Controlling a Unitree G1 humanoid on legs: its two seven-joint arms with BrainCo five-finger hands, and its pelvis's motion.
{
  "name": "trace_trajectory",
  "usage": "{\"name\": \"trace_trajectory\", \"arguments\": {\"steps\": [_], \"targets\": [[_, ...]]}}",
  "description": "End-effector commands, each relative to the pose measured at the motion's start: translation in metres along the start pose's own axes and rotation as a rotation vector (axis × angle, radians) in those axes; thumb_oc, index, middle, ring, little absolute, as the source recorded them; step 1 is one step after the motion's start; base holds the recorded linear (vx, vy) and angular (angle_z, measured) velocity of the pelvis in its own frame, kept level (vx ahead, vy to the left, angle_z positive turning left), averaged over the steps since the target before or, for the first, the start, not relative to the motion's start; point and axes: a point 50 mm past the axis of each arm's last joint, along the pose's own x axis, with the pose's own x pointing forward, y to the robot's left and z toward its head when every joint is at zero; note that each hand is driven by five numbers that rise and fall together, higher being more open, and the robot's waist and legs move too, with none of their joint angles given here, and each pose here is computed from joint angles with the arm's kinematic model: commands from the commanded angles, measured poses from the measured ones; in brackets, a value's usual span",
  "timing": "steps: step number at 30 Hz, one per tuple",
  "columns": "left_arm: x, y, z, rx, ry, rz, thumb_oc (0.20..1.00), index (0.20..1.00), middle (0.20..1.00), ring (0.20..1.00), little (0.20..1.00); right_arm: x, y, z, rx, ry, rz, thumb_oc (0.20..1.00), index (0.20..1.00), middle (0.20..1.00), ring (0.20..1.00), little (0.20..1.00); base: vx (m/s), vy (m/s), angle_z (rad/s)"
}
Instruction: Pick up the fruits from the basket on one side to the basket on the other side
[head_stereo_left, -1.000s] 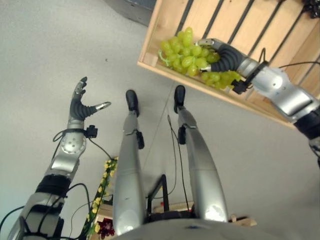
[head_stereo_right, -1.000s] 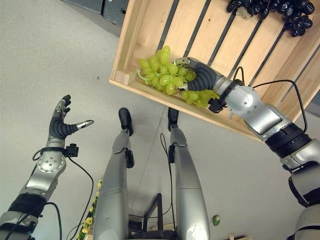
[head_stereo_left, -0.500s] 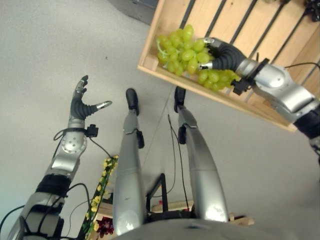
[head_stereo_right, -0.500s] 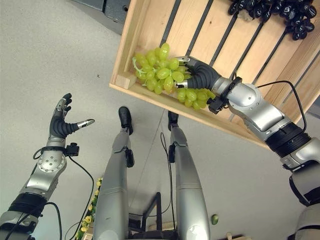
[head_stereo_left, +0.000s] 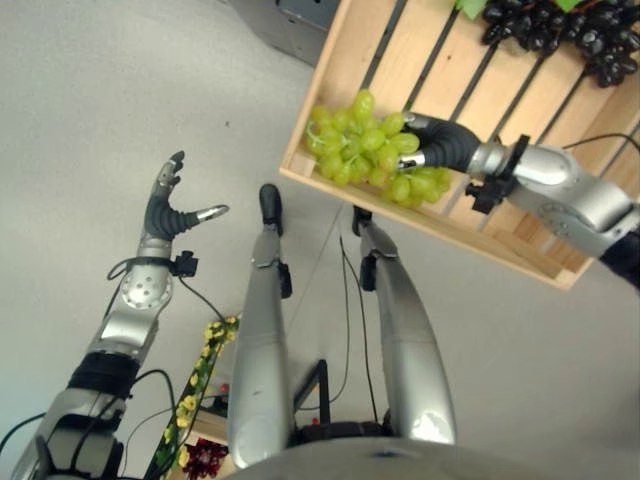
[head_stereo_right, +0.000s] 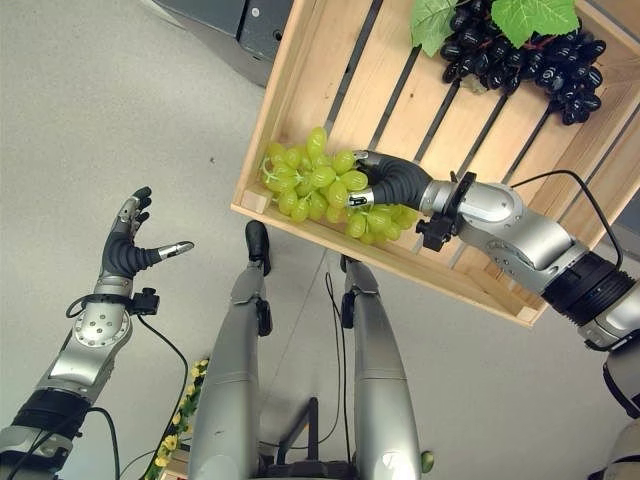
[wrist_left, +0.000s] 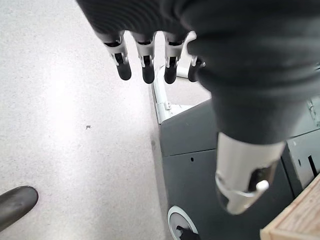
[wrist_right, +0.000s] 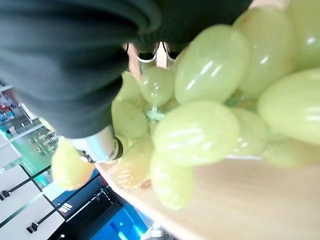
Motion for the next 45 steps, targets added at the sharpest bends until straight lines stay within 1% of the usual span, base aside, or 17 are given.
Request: {"name": "trace_trajectory", "arguments": {"steps": [1,5,16,21,28,36,37,38,45], "targets": [[-0.006,0.005,0.004,-0.018,-0.039,0.01,1.0,1.0,1.0,1.0,1.0,0.012,0.053,0.012,0.108,-0.11,0.312,0.2,0.2,0.2,0.2,0.2,0.0,0.0,0.0],[-0.007,0.002,0.003,-0.013,-0.034,-0.007,1.0,1.0,1.0,1.0,1.0,0.011,0.053,0.019,0.08,-0.137,0.318,0.2,0.2,0.2,0.2,0.2,0.0,0.0,0.0],[-0.005,0.002,-0.006,0.026,0.006,-0.031,1.0,1.0,1.0,1.0,1.0,0.002,0.042,0.023,0.136,-0.214,0.22,0.2,0.2,0.2,0.2,0.2,-0.01,-0.011,0.07],[-0.008,0.002,-0.015,0.031,0.05,-0.035,1.0,1.0,1.0,1.0,1.0,0.0,0.039,0.02,0.184,-0.247,0.179,0.2,0.2,0.2,0.2,0.2,0.0,0.002,0.09],[-0.013,-0.002,-0.023,0.034,0.087,-0.044,1.0,1.0,1.0,1.0,1.0,-0.004,0.031,0.019,0.199,-0.269,0.121,0.2,0.2,0.2,0.2,0.2,0.01,0.006,0.04],[-0.015,-0.002,-0.024,0.034,0.094,-0.045,1.0,1.0,1.0,1.0,1.0,-0.005,0.03,0.019,0.198,-0.273,0.113,0.2,0.2,0.2,0.2,0.2,0.01,0.001,0.01],[-0.018,-0.003,-0.028,0.029,0.114,-0.044,1.0,1.0,1.0,1.0,1.0,-0.012,0.022,0.019,0.197,-0.282,0.057,0.2,0.2,0.2,0.2,0.2,0.05,0.017,0.02],[-0.02,-0.005,-0.032,0.026,0.133,-0.043,1.0,1.0,1.0,1.0,1.0,-0.012,0.02,0.019,0.205,-0.289,0.043,0.2,0.2,0.2,0.2,0.2,0.05,0.018,0.02],[-0.023,-0.01,-0.043,0.043,0.19,-0.068,1.0,1.0,1.0,1.0,1.0,-0.008,0.019,0.02,0.218,-0.302,0.041,0.2,0.2,0.2,0.2,0.2,0.01,0.003,0.02]]}}
